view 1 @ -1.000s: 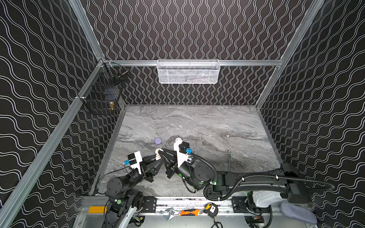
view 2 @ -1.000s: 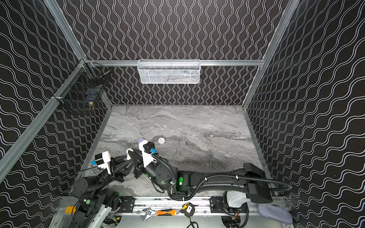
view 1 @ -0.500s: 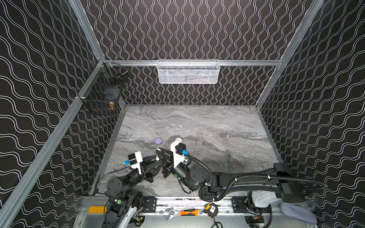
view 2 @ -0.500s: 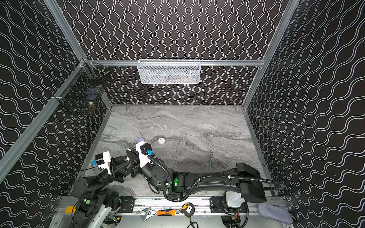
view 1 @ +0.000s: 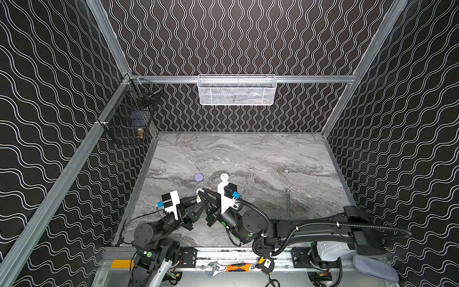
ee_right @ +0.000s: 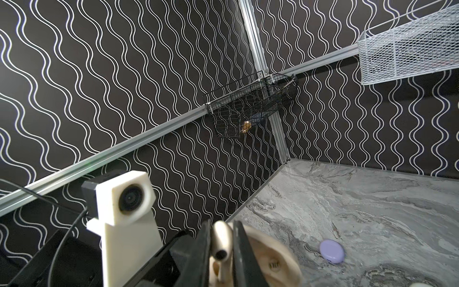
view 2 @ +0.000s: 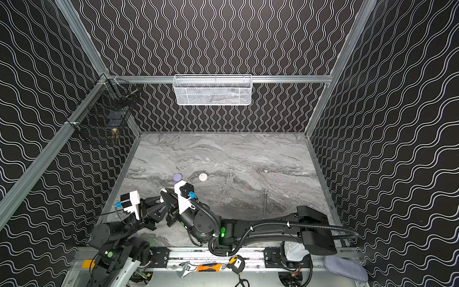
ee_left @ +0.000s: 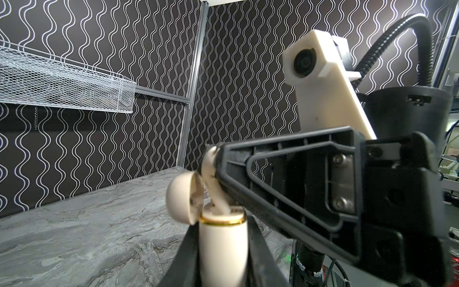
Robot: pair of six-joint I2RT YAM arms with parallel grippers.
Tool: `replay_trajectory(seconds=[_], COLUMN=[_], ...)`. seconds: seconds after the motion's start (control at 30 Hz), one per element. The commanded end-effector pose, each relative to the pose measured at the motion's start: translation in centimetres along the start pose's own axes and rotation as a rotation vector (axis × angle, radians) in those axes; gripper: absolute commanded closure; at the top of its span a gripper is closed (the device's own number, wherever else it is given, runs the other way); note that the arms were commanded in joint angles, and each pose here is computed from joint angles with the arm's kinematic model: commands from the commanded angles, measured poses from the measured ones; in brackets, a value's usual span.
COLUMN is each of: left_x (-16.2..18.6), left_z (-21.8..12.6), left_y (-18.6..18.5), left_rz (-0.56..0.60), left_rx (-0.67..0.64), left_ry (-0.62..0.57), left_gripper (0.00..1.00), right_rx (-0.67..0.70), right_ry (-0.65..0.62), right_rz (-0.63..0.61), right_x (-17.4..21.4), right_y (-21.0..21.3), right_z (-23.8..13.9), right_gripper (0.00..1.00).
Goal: Insert the wireless bluetooth earbuds into the charging case
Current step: 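Align the held earbud over the empty slot of the open case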
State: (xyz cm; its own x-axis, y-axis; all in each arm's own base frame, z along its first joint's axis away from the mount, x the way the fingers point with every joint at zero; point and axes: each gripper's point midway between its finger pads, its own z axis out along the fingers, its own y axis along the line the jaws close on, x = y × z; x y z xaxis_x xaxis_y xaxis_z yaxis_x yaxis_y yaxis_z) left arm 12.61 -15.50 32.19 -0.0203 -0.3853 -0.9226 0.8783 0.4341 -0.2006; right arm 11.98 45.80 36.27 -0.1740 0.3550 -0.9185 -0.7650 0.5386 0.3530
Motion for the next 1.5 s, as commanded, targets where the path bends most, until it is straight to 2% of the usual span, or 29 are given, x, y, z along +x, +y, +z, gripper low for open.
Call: replay_trajectory(seconds=[0.0,0.63,0.9,1.27,1.47], left_x=[-1.1,-1.3,-1.7,-1.6,-1.6], left_z=[0.0,-0.1,-0.1,-0.1,-0.1], left_y=[-0.6,-0.6,-1.0,-1.2,-1.2], left_rz=[0.031,0.048,0.052,0.05,0.056], left_rx=[0.013,0.006,0.026,0.038,0.037], left_ry=[-0.032,-0.034,-0.043,-0.043,-0.043], left_gripper=[1.0,1.0,1.0,1.0,1.0], right_rx=[-0.024,-0.018,0.04,0.043,0.084], right_ry=[-0.001,0.016,0.001,-0.097,-0.112], right_rz=[0.017,0.08,0.075,0.041,0.01], right_x=[0.3,1.2,1.4,-2.8,-2.5], right_y=[0.7,1.3,0.0,0.3,-0.2], right_z=[0.0,0.4,-0.1,-0.4,0.0], right_gripper=[0.95,1.0,1.0,1.0,1.0])
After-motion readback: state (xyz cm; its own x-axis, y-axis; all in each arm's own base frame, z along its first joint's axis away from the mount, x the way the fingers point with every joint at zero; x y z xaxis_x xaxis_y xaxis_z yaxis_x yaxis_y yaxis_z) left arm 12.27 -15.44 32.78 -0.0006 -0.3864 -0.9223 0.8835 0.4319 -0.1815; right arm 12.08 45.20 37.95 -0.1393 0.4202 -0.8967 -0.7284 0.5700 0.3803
